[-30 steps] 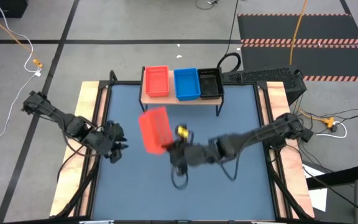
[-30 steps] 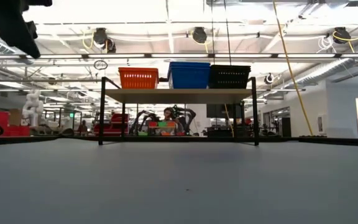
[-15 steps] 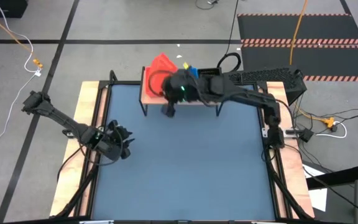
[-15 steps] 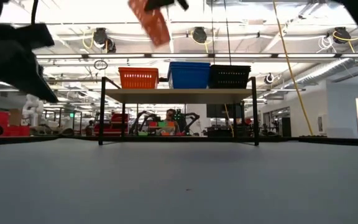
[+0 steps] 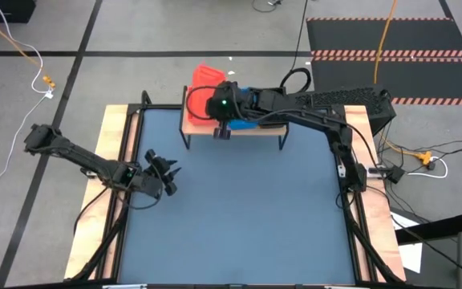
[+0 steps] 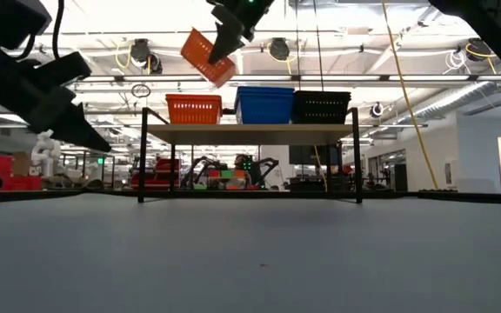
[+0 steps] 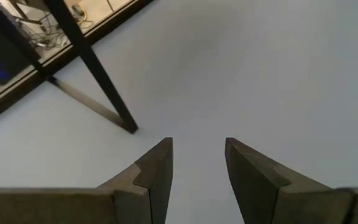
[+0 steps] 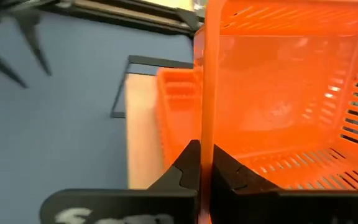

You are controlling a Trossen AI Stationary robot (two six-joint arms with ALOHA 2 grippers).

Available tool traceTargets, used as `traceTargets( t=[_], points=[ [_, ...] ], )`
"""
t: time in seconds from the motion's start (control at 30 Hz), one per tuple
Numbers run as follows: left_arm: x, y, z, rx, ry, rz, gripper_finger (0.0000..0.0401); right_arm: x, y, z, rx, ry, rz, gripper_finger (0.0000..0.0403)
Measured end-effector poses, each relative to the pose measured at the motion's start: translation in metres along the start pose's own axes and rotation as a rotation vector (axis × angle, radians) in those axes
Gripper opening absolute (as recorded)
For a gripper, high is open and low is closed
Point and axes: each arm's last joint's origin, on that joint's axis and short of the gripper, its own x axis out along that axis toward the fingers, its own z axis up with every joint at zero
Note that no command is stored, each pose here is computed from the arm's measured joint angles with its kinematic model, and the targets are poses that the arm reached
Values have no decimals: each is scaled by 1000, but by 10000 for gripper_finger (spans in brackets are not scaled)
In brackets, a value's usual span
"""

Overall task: Stack baskets on shelf by color
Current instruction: Stack the orange basket on top of the orange basket on the shelf

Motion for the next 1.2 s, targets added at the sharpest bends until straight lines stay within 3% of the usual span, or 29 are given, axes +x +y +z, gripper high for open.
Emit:
traceTargets(
  t=[0.4,0.6,1.2],
  points=[
    [8,10,-9,-61,1,87,150,-3,2,13,-22,-134,15,0],
    [16,19,-20,-124,-14,159,150,-2,0,12,-25,-132,12,0],
    [24,25,-32,-140,-48,163,150,30,11,-3,-51,-136,29,0]
  ],
)
